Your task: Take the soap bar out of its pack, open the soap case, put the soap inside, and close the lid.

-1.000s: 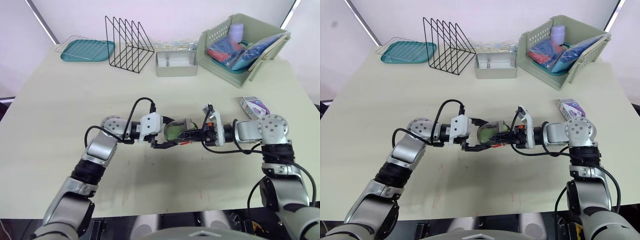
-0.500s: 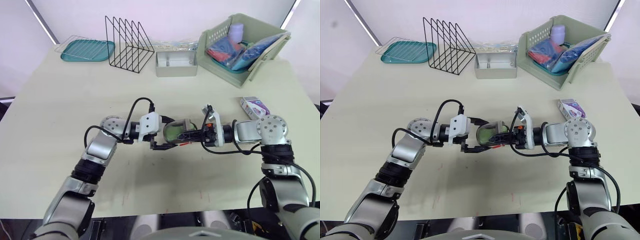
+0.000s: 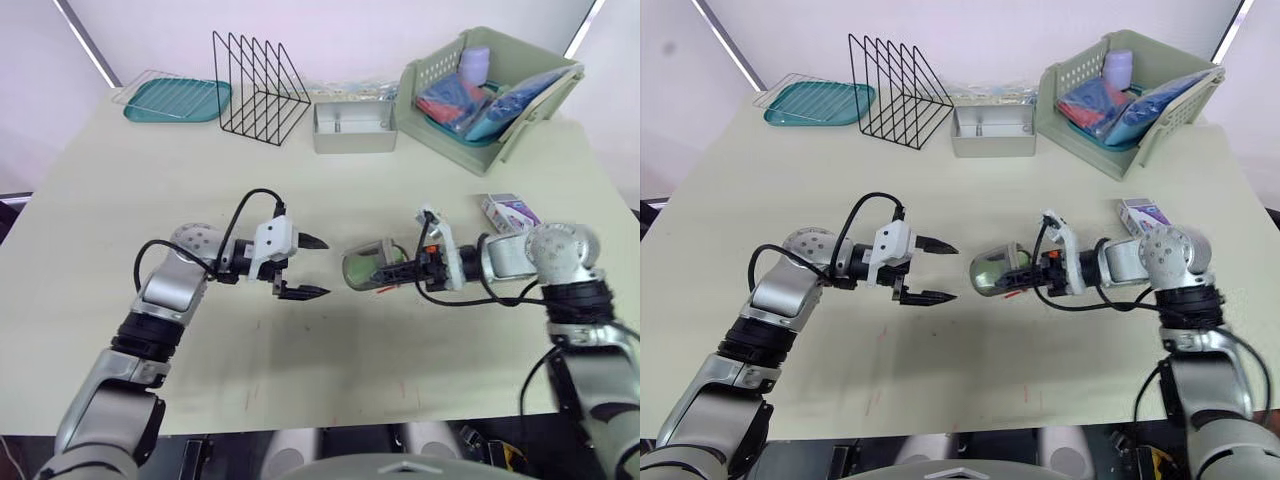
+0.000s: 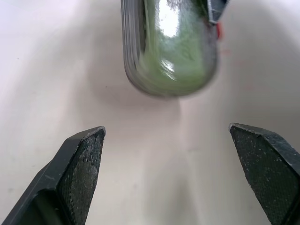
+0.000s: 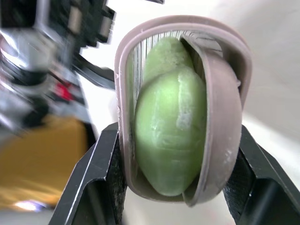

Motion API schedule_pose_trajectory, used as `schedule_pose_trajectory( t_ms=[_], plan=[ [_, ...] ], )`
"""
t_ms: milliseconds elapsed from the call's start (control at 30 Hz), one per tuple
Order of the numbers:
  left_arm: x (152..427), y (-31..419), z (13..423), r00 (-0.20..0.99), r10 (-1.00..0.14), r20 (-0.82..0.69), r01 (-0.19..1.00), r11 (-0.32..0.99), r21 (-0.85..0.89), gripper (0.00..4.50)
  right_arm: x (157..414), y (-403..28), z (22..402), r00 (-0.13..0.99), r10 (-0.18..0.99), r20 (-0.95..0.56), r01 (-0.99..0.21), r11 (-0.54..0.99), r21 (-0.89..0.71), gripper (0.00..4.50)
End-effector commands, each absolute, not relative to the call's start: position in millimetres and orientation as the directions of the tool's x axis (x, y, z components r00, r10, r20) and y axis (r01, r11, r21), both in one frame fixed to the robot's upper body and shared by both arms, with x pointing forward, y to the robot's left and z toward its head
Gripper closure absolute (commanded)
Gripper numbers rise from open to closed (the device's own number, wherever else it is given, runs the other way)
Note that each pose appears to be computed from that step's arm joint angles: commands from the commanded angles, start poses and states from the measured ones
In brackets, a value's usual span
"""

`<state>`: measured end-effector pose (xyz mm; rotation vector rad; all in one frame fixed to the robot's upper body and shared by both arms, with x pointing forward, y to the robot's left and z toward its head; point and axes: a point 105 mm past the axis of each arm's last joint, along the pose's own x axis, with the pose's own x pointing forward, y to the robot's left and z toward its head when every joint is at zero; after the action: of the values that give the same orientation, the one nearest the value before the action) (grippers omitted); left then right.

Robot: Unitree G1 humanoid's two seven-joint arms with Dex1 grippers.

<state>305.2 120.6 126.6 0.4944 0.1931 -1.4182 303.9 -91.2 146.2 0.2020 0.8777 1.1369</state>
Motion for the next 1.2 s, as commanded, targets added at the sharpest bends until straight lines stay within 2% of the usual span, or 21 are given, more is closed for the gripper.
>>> schedule_pose_trajectory(
  t_ms=[33,133,233,433,600,733,933,1200],
  plan=[
    [303.2,109.8,145.3,0.151,-0.918,-0.367,0.966,0.058,0.252,0.0,312.5,-91.5,171.5,0.128,0.845,-0.519,-0.851,0.362,0.38,2.48],
    [302.3,100.9,145.1,0.14,-0.922,-0.36,0.967,0.048,0.252,0.0,323.6,-107.6,181.4,0.152,0.741,-0.654,-0.938,0.317,0.14,2.48],
    [302.9,93.0,145.4,0.141,-0.926,-0.35,0.965,0.049,0.258,0.0,331.5,-116.2,185.4,0.186,0.631,-0.753,-0.969,0.243,-0.036,2.48],
    [305.8,80.5,145.9,0.163,-0.932,-0.323,0.961,0.075,0.267,0.0,341.6,-98.7,198.3,0.258,0.505,-0.824,-0.964,0.08,-0.253,2.48],
    [308.6,76.5,149.0,0.196,-0.935,-0.296,0.959,0.119,0.258,0.0,340.5,-84.4,204.2,0.303,0.442,-0.844,-0.936,-0.029,-0.351,2.48],
    [310.8,72.1,151.9,0.227,-0.935,-0.271,0.953,0.155,0.261,0.0,331.7,-77.1,197.5,0.299,0.387,-0.872,-0.92,-0.128,-0.372,2.48],
    [309.2,67.7,149.5,0.246,-0.932,-0.267,0.948,0.173,0.267,0.0,315.0,-65.6,184.3,0.232,0.341,-0.911,-0.92,-0.227,-0.32,2.48],
    [304.0,57.1,143.5,0.234,-0.937,-0.258,0.955,0.172,0.243,0.0,319.5,-68.1,155.2,0.175,0.272,-0.946,-0.95,-0.207,-0.235,2.48]
  ],
)
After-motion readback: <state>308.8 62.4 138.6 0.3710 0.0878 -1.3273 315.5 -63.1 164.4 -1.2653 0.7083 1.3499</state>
